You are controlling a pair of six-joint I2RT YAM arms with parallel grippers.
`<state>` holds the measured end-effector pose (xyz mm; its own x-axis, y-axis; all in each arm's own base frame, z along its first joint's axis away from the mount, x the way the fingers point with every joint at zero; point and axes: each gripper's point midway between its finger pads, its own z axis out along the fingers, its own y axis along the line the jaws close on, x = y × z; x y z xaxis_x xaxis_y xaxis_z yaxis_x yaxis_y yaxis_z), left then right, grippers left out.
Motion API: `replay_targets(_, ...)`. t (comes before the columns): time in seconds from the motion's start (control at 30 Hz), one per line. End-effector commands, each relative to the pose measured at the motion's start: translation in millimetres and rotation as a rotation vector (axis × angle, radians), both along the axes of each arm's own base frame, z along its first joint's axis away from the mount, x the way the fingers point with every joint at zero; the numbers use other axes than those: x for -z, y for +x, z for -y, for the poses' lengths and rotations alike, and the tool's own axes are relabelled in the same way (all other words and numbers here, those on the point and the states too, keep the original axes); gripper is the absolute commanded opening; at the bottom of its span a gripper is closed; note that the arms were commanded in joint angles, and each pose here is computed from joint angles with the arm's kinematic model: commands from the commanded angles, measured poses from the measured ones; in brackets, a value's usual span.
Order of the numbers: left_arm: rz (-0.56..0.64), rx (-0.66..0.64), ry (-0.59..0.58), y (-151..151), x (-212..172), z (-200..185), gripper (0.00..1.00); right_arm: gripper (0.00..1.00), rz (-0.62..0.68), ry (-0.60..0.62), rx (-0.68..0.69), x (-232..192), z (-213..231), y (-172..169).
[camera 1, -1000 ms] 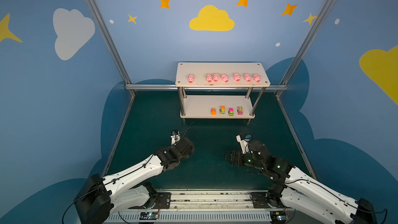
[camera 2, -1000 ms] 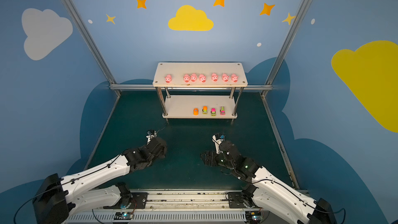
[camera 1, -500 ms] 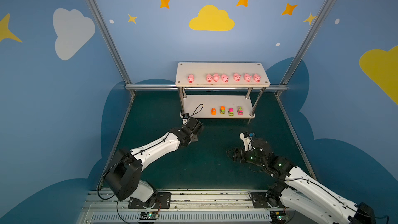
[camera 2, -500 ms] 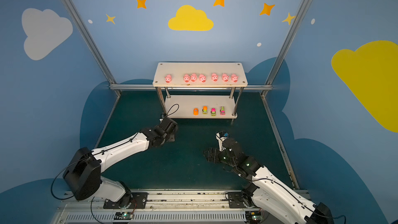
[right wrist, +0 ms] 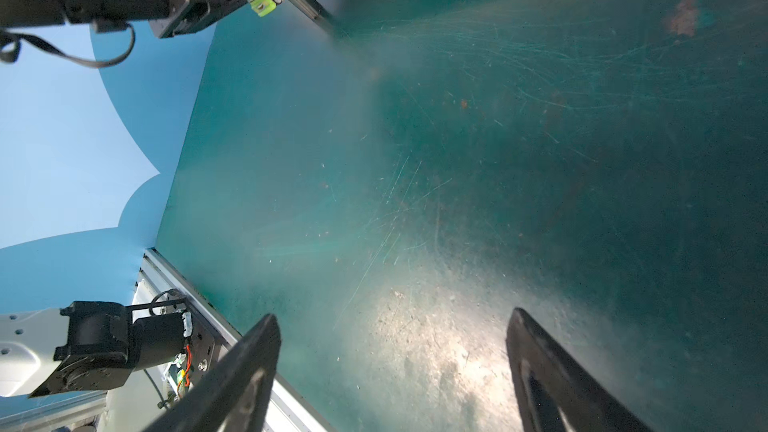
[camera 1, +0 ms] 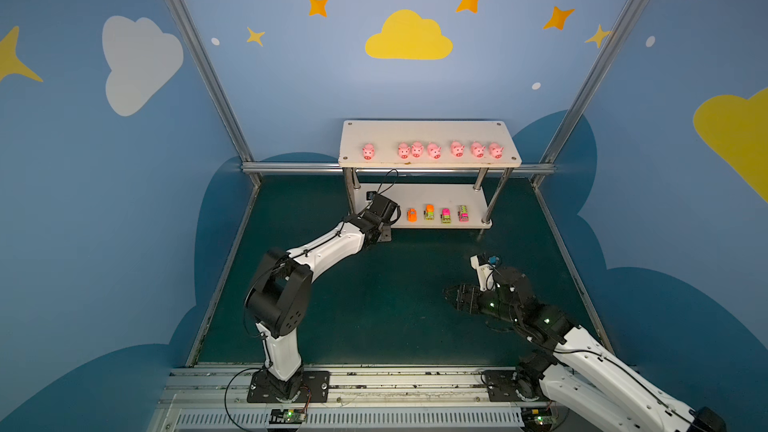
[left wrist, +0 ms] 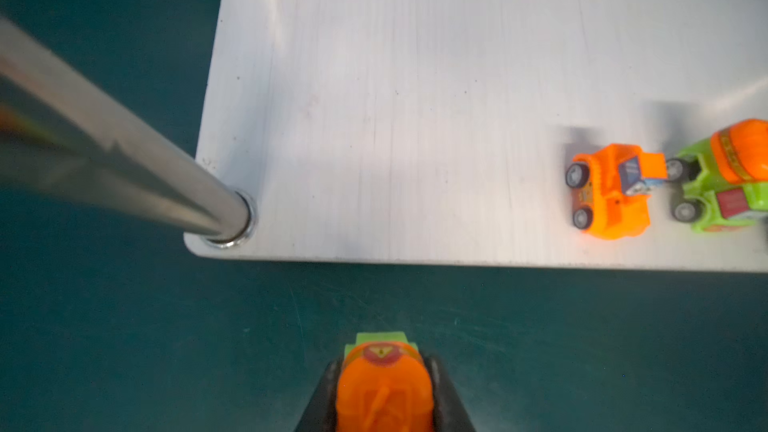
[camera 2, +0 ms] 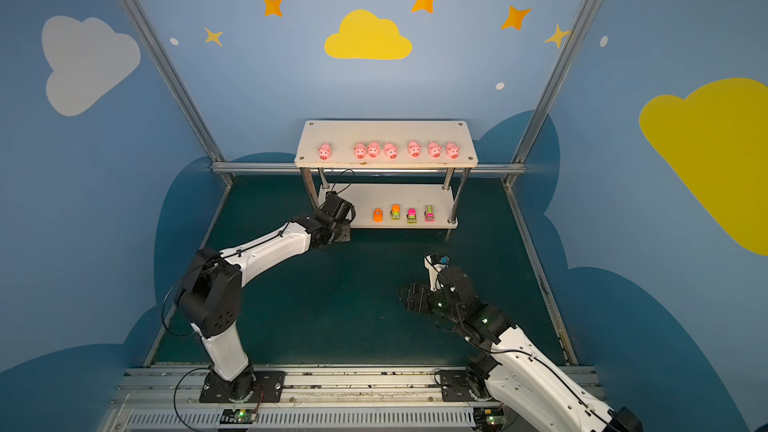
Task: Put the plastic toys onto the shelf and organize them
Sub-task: 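Carry the truck with the left gripper to the lower shelf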
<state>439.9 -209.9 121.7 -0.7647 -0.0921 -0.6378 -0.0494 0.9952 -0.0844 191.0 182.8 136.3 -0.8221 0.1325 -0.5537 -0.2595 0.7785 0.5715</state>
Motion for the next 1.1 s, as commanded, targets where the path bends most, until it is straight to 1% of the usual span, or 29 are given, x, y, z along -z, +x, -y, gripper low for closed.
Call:
replay_targets(0.0, 0.009, 0.02, 0.014, 14.6, -4.4, 1.3, 0.25, 0.84, -0.025, -0.017, 0.004, 9.9, 6.1, -4.2)
replay_targets(0.3, 0.002, 0.025, 0.005, 48.5, 8.8, 8.4, 0.25, 0.84, -0.035, -0.019, 0.017, 12.7, 10.1, -0.5)
replay_targets(0.6, 0.007, 0.036, -0.009, 72.6, 13.2, 18.0, 0.26, 0.84, -0.051, -0.016, 0.031, 15.5, 12.7, 6.6)
replay_targets(0.9, -0.005, 0.039, -0.028, 82.1, 22.6, 23.5, 0.3, 0.84, -0.067, -0.01, 0.039, 17.9, 12.2, 14.0)
replay_targets(1.07, -0.009, 0.048, -0.038, 83.4, 23.2, 26.4, 0.35, 0.84, -0.07, -0.008, 0.041, 17.5, 11.3, 17.6)
